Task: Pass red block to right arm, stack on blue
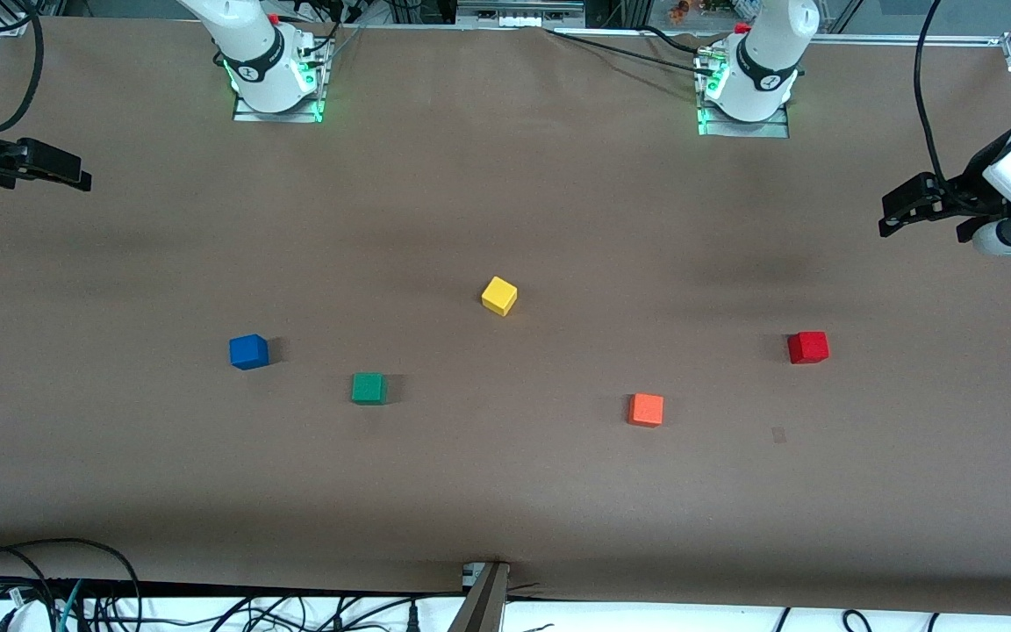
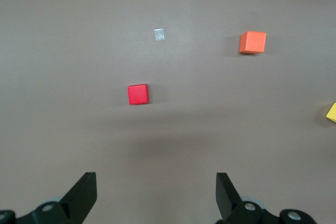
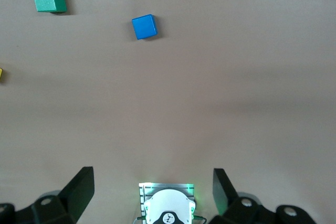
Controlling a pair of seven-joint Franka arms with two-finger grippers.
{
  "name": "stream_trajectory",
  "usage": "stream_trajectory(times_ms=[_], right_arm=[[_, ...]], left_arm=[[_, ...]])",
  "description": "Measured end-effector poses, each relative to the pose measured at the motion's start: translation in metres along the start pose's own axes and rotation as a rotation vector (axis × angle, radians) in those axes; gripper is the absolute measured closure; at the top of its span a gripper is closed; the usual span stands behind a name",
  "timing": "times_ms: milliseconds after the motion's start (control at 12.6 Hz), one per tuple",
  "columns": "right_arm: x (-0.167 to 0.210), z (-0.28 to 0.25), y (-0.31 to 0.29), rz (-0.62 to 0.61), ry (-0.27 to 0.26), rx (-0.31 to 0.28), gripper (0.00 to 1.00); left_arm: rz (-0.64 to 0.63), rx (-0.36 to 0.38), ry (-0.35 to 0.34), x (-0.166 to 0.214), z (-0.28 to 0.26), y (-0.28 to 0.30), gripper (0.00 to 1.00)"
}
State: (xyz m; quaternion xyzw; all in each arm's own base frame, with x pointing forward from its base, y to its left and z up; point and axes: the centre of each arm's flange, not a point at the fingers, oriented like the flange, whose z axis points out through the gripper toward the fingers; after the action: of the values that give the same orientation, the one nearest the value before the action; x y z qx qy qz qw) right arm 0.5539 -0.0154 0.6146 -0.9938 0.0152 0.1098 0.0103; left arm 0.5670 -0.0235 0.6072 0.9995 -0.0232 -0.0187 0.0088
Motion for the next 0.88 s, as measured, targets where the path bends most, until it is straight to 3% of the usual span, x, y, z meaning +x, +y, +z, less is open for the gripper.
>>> stream_trajectory(times_ms=[319, 717, 876], right_arm=[[0.000, 0.000, 0.000, 0.000, 0.000, 0.000, 0.00], [0.000, 0.000, 0.000, 0.000, 0.000, 0.000, 0.00], [0.000, 0.000, 0.000, 0.000, 0.000, 0.000, 0.00]], left_arm=[[0.003, 0.058, 0.023, -0.002, -0.018, -0.004, 0.00], [-0.026, 0.160, -0.092, -0.016, -0.016, -0.030, 0.00], [0.082, 0.212, -0.109, -0.020, -0.025, -0.055, 0.00]])
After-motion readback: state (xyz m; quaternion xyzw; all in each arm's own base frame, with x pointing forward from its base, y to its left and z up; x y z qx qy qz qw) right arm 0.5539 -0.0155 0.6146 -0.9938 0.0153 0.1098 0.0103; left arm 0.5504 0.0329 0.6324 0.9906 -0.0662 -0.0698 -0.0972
